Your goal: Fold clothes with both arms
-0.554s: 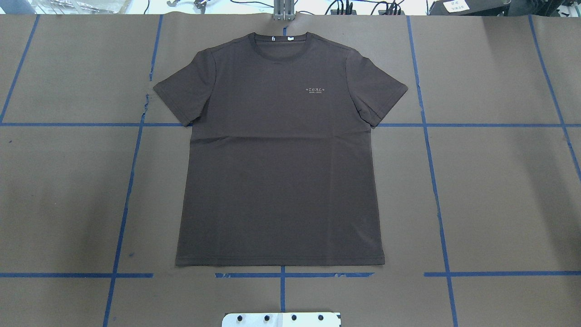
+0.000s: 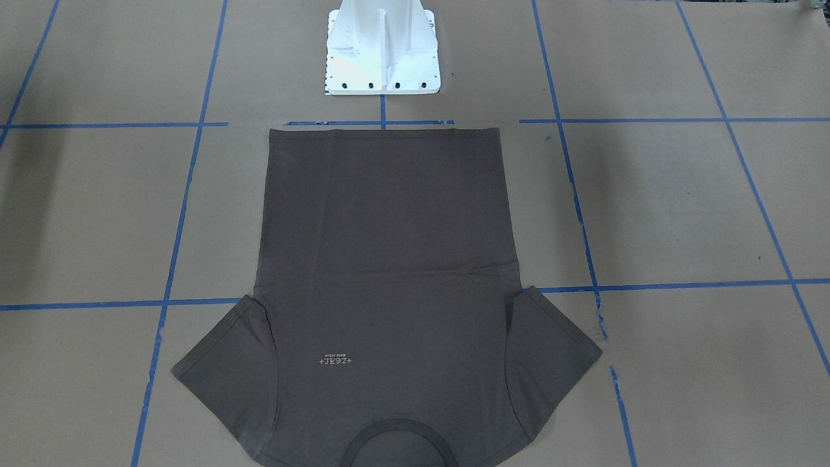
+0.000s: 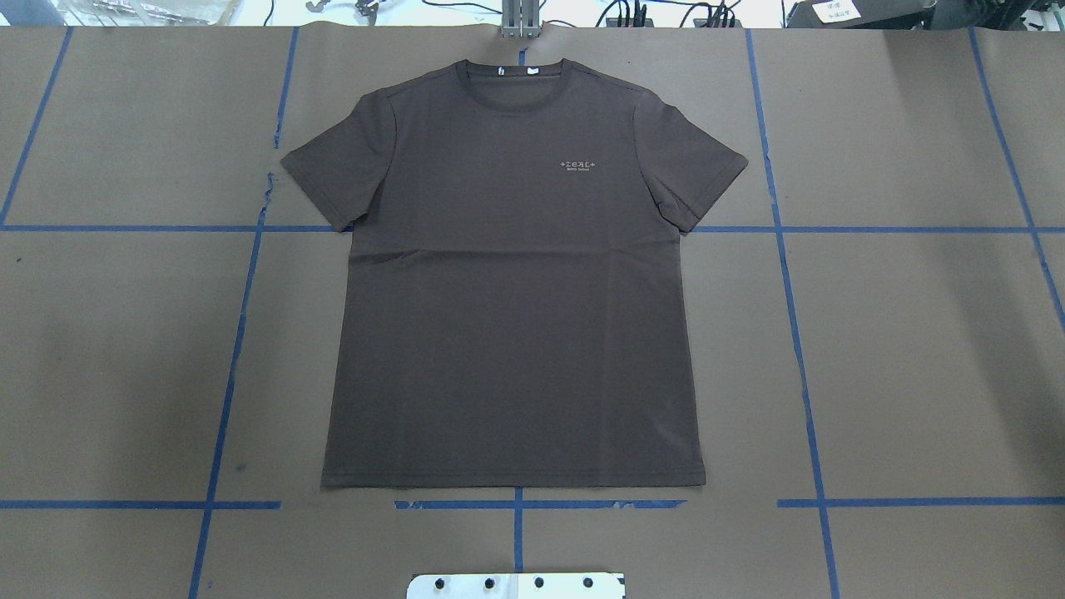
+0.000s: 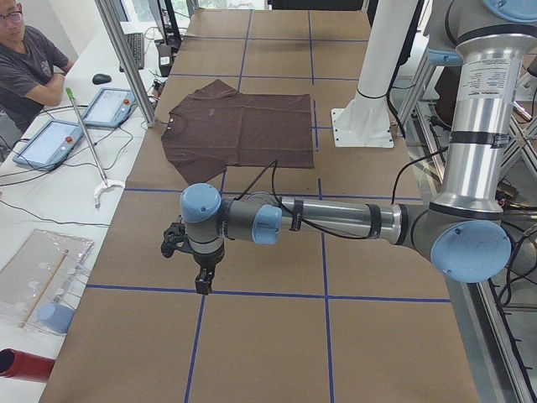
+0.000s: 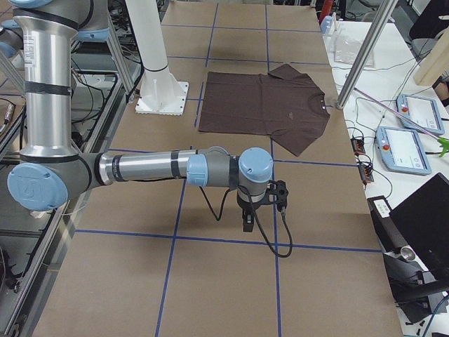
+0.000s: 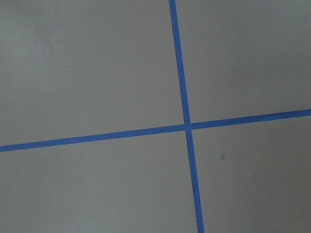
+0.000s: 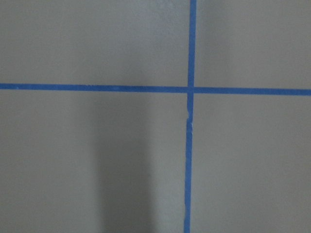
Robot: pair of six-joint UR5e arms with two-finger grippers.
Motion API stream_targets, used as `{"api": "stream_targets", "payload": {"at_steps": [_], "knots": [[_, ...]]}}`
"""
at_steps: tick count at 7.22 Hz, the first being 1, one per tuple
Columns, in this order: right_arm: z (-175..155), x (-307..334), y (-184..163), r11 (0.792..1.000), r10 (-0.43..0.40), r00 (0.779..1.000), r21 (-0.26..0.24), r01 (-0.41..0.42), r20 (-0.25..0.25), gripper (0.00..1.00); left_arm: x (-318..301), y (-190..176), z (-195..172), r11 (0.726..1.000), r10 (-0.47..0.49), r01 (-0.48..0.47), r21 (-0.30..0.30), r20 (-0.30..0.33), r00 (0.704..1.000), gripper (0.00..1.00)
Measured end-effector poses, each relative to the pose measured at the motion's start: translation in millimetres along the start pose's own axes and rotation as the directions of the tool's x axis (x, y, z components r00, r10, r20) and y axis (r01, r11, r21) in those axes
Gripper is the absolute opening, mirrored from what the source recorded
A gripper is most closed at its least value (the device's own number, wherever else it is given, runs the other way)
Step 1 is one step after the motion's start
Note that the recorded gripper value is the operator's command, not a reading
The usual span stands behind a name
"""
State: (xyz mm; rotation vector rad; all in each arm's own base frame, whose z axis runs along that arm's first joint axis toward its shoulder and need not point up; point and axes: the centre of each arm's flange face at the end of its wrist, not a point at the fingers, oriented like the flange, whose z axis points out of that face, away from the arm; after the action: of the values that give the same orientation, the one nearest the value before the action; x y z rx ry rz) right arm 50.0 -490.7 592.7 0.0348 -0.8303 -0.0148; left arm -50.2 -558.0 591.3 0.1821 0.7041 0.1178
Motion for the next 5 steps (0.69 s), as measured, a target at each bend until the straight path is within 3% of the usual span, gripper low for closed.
{"api": "stream_targets", "payload": {"at_steps": [2,4,5], "knots": [[3,-67,-80,0.997,-0.077,0.996,0.032,0.076,0.036,1.00,25,-28,-15,0.994,0.079,-0.078,0.078,-0.005,0.997,1.00],[17,-154,-160,0.997,-0.078,0.989,0.003,0.078,0.127,1.00,43,-42,-19,0.976,0.155,-0.152,0.154,-0.004,0.988,1.00],[35,-201,-189,0.995,-0.101,0.984,-0.007,0.103,0.147,0.99,52,-50,-16,0.968,0.184,-0.180,0.178,-0.006,0.983,1.00]]}}
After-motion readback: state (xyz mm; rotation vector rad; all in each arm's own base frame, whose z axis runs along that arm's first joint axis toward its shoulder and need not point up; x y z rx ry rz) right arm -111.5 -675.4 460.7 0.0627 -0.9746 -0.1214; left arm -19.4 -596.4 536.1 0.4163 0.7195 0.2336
